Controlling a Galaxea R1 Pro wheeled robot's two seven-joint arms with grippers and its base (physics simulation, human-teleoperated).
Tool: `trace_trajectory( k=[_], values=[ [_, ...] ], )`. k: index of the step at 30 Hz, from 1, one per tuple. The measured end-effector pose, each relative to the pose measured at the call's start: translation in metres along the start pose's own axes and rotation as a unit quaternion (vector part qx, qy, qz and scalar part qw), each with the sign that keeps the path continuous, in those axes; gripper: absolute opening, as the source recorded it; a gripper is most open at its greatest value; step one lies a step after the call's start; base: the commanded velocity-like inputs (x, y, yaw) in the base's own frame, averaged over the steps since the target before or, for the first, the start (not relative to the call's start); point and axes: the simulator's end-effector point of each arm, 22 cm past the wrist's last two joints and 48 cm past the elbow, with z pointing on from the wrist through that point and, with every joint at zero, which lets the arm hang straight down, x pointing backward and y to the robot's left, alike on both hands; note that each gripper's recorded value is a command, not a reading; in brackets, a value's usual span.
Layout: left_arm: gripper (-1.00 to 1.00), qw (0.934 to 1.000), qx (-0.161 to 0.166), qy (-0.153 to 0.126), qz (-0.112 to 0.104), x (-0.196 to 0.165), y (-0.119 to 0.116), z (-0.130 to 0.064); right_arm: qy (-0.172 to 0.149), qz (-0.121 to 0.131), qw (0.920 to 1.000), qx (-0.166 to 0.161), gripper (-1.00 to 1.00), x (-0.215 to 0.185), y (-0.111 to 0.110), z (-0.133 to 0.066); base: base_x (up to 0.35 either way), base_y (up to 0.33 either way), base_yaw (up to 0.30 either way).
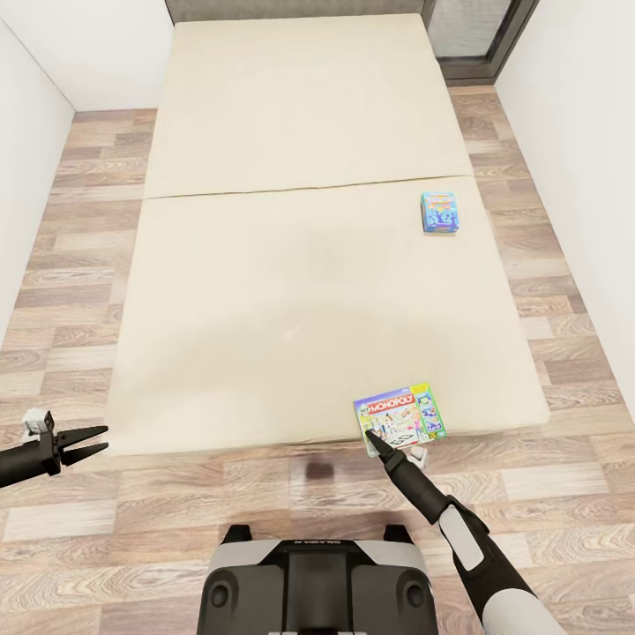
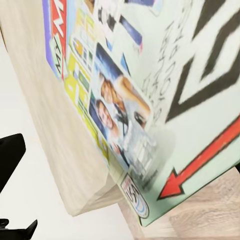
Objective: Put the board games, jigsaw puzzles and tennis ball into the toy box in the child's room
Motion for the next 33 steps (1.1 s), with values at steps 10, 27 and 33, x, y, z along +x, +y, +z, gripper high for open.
trace_trajectory(
  k=[10, 27, 33],
  values=[
    [1.00, 1.0000, 0.000, 0.000, 0.000, 0.0002, 0.0000, 0.0004, 0.000, 0.000, 1.0000, -0.002, 1.00, 0.0000, 0.0009, 0.0000, 0.000, 0.000, 0.000],
    [1.00, 1.0000, 0.000, 0.000, 0.000, 0.0003, 0.0000, 0.0004, -0.002, -0.001, 0.9998, -0.020, 1.00, -0.0033, 0.0080, -0.0021, 0.000, 0.000, 0.000],
    [1.00, 1.0000, 0.000, 0.000, 0.000, 0.0002, 0.0000, 0.0004, -0.003, -0.002, 0.9998, -0.021, 1.00, -0.0048, 0.0079, -0.0031, 0.000, 0.000, 0.000]
  ],
)
